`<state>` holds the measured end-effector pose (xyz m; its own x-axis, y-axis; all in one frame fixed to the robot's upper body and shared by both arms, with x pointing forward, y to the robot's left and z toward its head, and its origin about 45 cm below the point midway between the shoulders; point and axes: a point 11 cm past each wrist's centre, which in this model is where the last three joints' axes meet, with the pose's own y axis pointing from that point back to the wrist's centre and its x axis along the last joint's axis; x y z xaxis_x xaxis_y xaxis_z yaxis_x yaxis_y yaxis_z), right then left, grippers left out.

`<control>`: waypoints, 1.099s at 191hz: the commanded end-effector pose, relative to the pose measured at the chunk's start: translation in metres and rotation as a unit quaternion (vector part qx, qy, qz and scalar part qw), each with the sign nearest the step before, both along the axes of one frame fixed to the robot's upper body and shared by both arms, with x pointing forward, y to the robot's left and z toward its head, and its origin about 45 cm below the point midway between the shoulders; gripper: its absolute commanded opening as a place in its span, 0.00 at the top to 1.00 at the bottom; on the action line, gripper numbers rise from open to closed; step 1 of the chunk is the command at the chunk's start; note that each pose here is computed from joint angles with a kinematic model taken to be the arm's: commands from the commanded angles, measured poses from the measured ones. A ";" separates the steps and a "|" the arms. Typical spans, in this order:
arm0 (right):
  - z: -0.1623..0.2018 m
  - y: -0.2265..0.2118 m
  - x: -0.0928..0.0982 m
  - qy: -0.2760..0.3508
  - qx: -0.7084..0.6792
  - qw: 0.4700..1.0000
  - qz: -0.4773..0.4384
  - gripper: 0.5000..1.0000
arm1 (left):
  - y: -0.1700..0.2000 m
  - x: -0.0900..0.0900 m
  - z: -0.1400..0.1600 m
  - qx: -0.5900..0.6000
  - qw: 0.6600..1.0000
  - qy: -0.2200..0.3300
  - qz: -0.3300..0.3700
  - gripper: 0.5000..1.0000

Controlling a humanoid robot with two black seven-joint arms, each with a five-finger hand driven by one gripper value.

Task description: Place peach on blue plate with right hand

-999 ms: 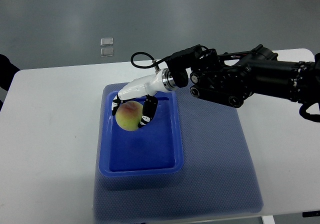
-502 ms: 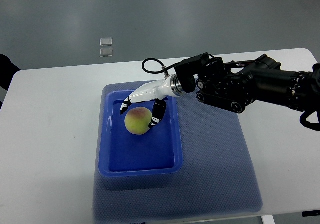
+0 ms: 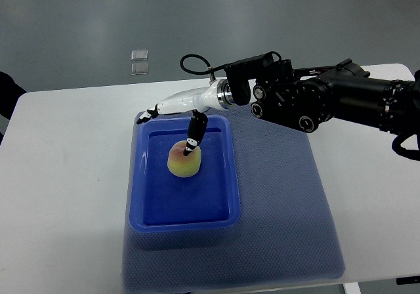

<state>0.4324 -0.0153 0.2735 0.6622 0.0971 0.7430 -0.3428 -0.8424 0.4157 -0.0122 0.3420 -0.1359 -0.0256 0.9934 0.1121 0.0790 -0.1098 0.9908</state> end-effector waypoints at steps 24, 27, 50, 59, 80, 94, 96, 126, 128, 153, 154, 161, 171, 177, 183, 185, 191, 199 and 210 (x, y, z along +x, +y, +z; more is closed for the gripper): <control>0.047 -0.045 0.050 0.093 0.200 0.957 -0.189 0.15 | 0.000 0.000 0.000 0.000 1.000 0.000 0.000 0.00; 0.047 -0.049 0.052 0.098 0.211 0.952 -0.199 0.15 | 0.000 0.000 0.000 0.000 1.000 0.000 0.000 0.00; 0.046 -0.088 0.072 0.123 0.293 0.900 -0.298 0.15 | 0.000 0.000 0.000 0.000 1.000 0.000 0.000 0.00; 0.044 -0.115 0.080 0.131 0.331 0.868 -0.346 0.15 | 0.000 0.000 0.000 0.000 1.000 0.000 0.000 0.00; 0.030 -0.141 0.083 0.156 0.374 0.824 -0.396 0.15 | 0.000 0.000 0.000 0.000 1.000 0.000 0.000 0.00; 0.010 -0.165 0.081 0.186 0.415 0.774 -0.440 0.15 | -0.001 0.000 0.000 -0.002 1.000 0.000 0.001 0.00; 0.007 -0.168 0.081 0.190 0.418 0.769 -0.444 0.15 | -0.001 0.000 0.000 -0.002 1.000 0.000 0.001 0.00; -0.037 -0.208 0.069 0.220 0.456 0.698 -0.507 0.15 | -0.002 0.000 0.000 -0.003 1.000 0.000 0.001 0.00; -0.037 -0.208 0.069 0.220 0.456 0.698 -0.507 0.15 | -0.002 0.000 0.000 -0.003 1.000 0.000 0.001 0.00; -0.063 -0.226 0.058 0.244 0.484 0.650 -0.533 0.15 | -0.002 0.000 0.000 -0.003 1.000 0.000 0.001 0.00; -0.063 -0.226 0.058 0.244 0.484 0.650 -0.533 0.15 | -0.002 0.000 0.000 -0.003 1.000 0.000 0.001 0.00; -0.072 -0.233 0.053 0.252 0.495 0.631 -0.542 0.15 | -0.002 0.000 0.000 -0.003 1.000 0.000 0.001 0.00; -0.078 -0.238 0.050 0.259 0.505 0.614 -0.549 0.14 | -0.002 0.000 0.000 -0.002 1.000 0.000 0.001 0.00; -0.079 -0.238 0.050 0.261 0.508 0.610 -0.549 0.14 | -0.002 0.000 0.000 -0.002 1.000 0.000 0.001 0.00; -0.082 -0.243 0.048 0.266 0.520 0.593 -0.555 0.14 | -0.001 0.000 0.000 -0.002 1.000 0.000 0.002 0.00; -0.082 -0.244 0.048 0.268 0.522 0.589 -0.555 0.14 | -0.001 0.000 0.000 -0.002 1.000 0.000 0.002 0.00; -0.082 -0.244 0.048 0.268 0.522 0.589 -0.555 0.14 | -0.001 0.000 0.000 -0.002 1.000 0.000 0.002 0.00; -0.087 -0.246 0.046 0.278 0.532 0.570 -0.561 0.14 | 0.000 0.000 0.000 -0.001 1.000 0.000 0.002 0.00; -0.090 -0.242 0.045 0.287 0.542 0.557 -0.560 0.14 | 0.000 0.000 0.000 -0.001 1.000 0.000 0.002 0.00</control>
<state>0.4800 -0.2586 0.1903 0.0495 -0.9394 -0.3393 -0.9786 -0.1135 0.1716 -0.0120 0.3409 -0.1360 -0.0288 0.9936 0.1091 0.0784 -0.1066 0.9912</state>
